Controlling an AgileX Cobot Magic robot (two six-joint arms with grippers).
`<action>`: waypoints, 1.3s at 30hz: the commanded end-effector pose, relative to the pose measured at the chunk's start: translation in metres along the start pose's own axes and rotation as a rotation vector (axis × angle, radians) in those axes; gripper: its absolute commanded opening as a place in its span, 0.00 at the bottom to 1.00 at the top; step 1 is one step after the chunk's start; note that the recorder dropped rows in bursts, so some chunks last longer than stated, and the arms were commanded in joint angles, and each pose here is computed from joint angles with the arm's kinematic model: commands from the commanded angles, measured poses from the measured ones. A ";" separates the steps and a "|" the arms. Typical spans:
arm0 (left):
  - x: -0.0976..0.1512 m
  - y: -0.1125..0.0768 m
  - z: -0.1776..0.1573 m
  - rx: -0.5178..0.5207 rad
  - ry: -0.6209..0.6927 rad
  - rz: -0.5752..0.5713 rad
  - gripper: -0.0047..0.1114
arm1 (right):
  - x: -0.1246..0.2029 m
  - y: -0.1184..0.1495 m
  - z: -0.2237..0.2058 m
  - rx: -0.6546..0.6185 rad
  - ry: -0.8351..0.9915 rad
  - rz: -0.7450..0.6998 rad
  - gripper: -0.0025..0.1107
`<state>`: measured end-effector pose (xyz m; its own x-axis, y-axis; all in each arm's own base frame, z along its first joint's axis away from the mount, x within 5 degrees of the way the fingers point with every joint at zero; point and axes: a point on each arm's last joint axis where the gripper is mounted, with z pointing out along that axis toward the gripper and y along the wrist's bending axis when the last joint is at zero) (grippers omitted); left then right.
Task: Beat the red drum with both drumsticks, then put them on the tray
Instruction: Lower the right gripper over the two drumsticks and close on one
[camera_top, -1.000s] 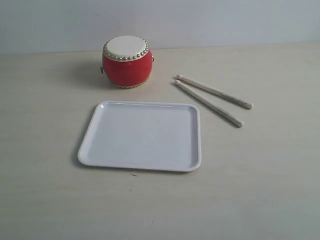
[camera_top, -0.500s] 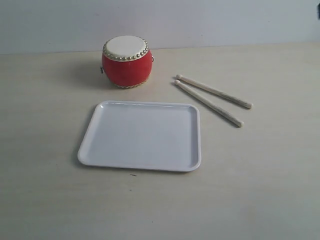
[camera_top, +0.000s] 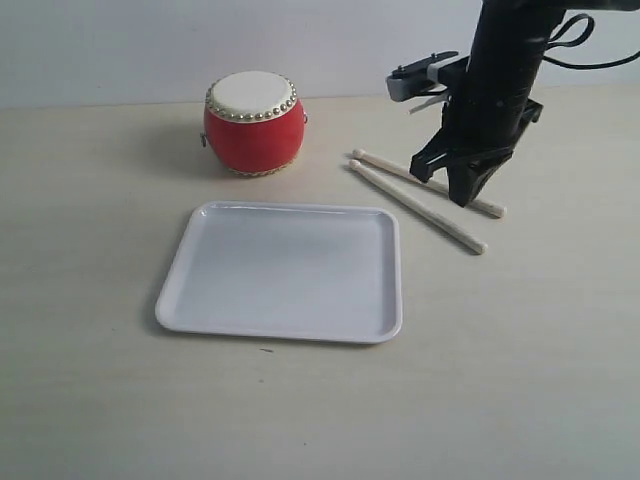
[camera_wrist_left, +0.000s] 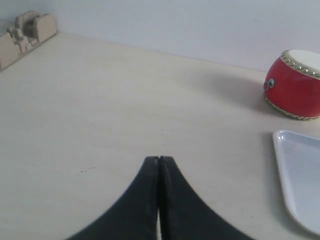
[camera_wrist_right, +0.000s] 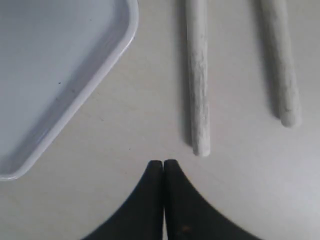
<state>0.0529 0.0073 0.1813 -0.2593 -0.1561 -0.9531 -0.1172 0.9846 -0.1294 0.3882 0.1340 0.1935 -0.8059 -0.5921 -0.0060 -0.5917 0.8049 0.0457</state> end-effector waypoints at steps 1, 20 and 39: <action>0.001 0.000 0.000 0.005 -0.001 0.001 0.04 | -0.011 -0.007 0.016 0.051 -0.010 -0.038 0.10; 0.001 0.000 0.000 0.005 -0.001 0.001 0.04 | -0.024 -0.013 0.054 0.063 -0.041 -0.069 0.37; 0.001 0.000 0.000 0.005 -0.001 0.001 0.04 | -0.025 -0.014 0.055 0.067 -0.053 -0.073 0.37</action>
<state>0.0529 0.0073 0.1813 -0.2593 -0.1561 -0.9531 -0.1172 0.9846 -0.1294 0.4141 0.1392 0.1361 -0.7653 -0.6420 -0.0471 -0.6419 0.7665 -0.0185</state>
